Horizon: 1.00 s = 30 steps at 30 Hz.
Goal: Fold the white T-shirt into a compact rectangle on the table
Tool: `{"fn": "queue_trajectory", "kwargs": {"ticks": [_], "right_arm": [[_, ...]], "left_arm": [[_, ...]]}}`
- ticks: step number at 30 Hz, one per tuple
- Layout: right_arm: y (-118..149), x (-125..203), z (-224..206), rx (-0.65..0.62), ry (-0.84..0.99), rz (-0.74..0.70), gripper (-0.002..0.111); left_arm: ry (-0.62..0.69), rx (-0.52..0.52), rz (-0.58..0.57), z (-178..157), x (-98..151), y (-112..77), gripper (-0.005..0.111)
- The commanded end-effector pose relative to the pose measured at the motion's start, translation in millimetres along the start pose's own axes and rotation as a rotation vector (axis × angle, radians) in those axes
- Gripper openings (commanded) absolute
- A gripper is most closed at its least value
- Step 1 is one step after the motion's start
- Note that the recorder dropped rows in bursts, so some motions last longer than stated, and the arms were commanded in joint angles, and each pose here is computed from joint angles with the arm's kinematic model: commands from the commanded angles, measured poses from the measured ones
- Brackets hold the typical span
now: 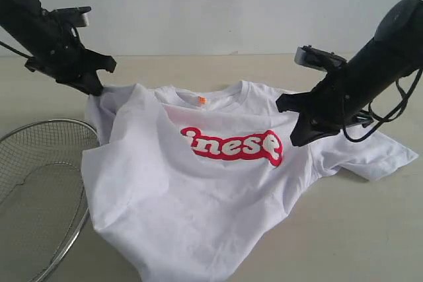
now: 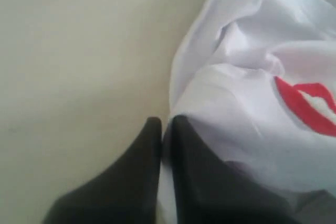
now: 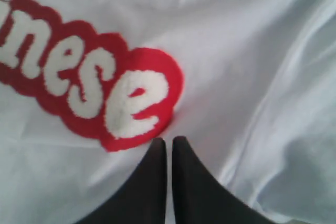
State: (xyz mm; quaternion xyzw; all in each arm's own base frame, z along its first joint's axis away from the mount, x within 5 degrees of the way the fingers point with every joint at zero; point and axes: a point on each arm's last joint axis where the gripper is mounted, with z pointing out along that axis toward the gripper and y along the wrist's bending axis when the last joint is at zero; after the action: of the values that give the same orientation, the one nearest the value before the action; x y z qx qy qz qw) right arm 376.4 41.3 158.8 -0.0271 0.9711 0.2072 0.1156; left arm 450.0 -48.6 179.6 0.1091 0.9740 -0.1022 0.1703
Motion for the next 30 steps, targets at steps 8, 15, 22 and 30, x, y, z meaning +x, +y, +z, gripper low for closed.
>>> {"fn": "queue_trajectory", "kwargs": {"ticks": [8, 15, 22, 30], "right_arm": [[-33, 0, -9, 0.255, -0.007, 0.072, 0.0], [-63, 2, -14, 0.289, -0.011, 0.144, 0.0], [-76, 4, 8, 0.298, 0.019, 0.162, 0.0], [-88, -13, 22, 0.323, 0.016, 0.162, 0.0]], "left_arm": [[0.003, -0.079, 0.021, -7, -2, 10.7, 0.005], [0.003, -0.085, 0.026, -7, -2, 11.3, 0.005], [0.013, -0.083, 0.026, -7, -1, 11.1, 0.005], [0.013, -0.082, 0.026, -7, -1, 11.1, 0.005]]}}
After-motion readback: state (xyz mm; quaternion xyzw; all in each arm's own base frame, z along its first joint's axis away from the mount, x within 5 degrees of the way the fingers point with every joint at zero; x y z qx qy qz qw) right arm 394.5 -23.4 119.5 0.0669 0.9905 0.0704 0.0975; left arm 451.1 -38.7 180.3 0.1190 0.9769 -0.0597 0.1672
